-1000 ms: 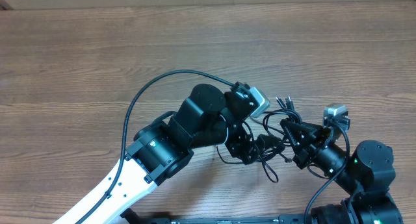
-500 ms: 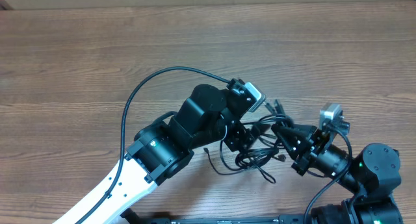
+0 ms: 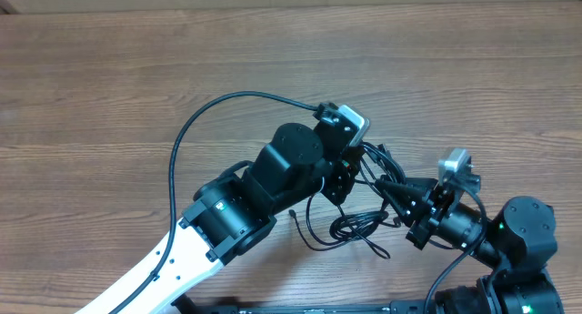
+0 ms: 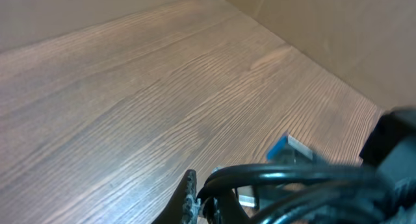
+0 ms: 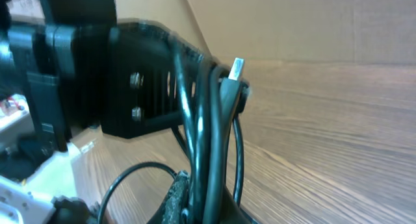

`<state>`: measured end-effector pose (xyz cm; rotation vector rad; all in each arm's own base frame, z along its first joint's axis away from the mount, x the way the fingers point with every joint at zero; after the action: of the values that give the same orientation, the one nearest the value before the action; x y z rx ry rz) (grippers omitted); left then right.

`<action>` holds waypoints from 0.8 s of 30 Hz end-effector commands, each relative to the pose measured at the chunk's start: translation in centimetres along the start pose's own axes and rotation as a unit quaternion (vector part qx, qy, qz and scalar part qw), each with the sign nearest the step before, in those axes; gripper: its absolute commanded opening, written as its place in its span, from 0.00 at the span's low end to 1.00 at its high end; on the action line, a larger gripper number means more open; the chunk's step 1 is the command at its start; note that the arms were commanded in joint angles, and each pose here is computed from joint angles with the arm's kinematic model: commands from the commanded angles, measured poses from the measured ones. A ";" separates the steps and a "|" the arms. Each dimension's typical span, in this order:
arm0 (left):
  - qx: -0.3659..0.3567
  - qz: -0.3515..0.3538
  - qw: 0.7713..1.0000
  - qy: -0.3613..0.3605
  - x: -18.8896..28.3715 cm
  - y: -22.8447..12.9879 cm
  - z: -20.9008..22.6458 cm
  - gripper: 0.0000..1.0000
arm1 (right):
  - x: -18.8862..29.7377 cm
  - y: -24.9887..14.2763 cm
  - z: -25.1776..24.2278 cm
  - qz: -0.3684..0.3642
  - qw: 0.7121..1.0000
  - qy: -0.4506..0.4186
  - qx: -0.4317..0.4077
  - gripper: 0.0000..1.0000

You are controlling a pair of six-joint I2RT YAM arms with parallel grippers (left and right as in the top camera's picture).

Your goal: Untangle cables

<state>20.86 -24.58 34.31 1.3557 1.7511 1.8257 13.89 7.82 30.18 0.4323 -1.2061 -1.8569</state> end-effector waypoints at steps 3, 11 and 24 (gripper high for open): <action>0.093 -0.085 0.980 0.152 0.8 2.2 3.7 0.04 | 0.5 -1.0 1.0 0.031 0.994 0.043 0.099 0.04; 0.101 -0.106 0.978 0.147 0.9 2.8 3.6 0.04 | 0.5 -0.9 1.4 0.029 0.992 0.068 0.107 0.04; 0.079 0.010 0.985 0.151 0.2 -0.5 4.4 0.04 | 0.5 -0.3 1.6 0.014 0.991 0.072 0.116 0.04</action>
<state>21.01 -24.53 33.01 1.4204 1.9003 1.8152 13.40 8.20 29.99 0.5865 -1.3474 -1.6734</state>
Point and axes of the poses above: each gripper's point midway between its finger pads, its own x axis back along the fingers, its own z axis along the line the jaws close on, y = z × x, the point moved 9 cm from there along x, back along the fingers, and after that the axes turned 6 degrees about -x, right-handed, at the moved point
